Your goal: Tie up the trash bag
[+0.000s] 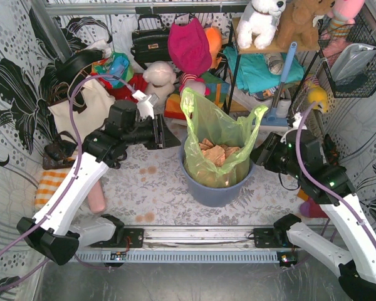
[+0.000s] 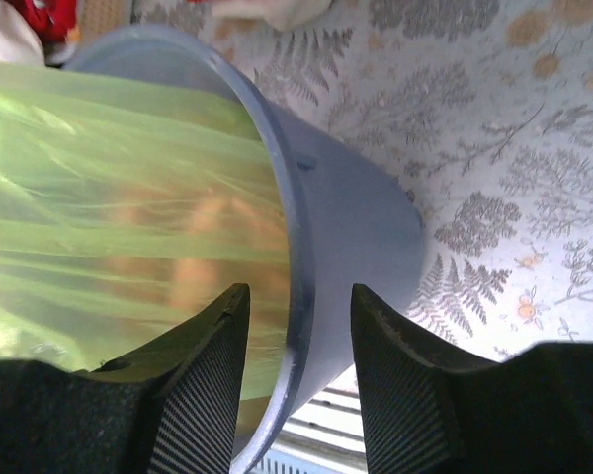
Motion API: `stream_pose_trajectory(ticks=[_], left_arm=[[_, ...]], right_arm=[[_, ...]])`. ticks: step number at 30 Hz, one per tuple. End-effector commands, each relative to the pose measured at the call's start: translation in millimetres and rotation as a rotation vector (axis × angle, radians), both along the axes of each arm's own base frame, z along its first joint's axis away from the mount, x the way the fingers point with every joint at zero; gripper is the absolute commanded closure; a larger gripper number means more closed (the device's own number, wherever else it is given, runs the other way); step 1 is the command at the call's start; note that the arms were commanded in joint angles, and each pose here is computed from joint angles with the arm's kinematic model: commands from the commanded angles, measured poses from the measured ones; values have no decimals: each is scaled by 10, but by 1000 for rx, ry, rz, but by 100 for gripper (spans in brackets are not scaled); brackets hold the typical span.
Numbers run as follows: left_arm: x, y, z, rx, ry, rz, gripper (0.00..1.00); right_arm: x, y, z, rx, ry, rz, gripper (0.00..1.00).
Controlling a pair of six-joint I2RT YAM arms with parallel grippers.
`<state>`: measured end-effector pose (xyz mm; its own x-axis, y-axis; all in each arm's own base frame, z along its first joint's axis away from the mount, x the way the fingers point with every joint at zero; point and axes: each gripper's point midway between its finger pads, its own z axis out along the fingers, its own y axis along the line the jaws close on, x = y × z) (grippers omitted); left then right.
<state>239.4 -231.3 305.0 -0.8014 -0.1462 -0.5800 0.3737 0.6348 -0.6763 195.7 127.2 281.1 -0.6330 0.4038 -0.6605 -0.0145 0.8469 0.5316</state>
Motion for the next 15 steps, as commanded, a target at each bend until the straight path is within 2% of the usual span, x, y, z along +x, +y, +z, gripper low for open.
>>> stream_pose_trajectory(ticks=[1, 4, 10, 13, 15], left_arm=[[34, 13, -82, 41, -19, -8, 55], [10, -38, -107, 34, -11, -29, 57], [-7, -67, -172, 41, 6, -40, 70], [-20, -57, -175, 42, 4, -39, 72], [-23, -31, -185, 55, 3, -29, 79]], right_arm=[[-38, 150, -26, 66, 24, 51, 56], [-35, 151, -70, 61, 34, 50, 62], [15, 222, -109, 72, 34, 69, 86], [84, 274, -129, 69, 31, 82, 92], [130, 333, -124, 76, 28, 98, 96]])
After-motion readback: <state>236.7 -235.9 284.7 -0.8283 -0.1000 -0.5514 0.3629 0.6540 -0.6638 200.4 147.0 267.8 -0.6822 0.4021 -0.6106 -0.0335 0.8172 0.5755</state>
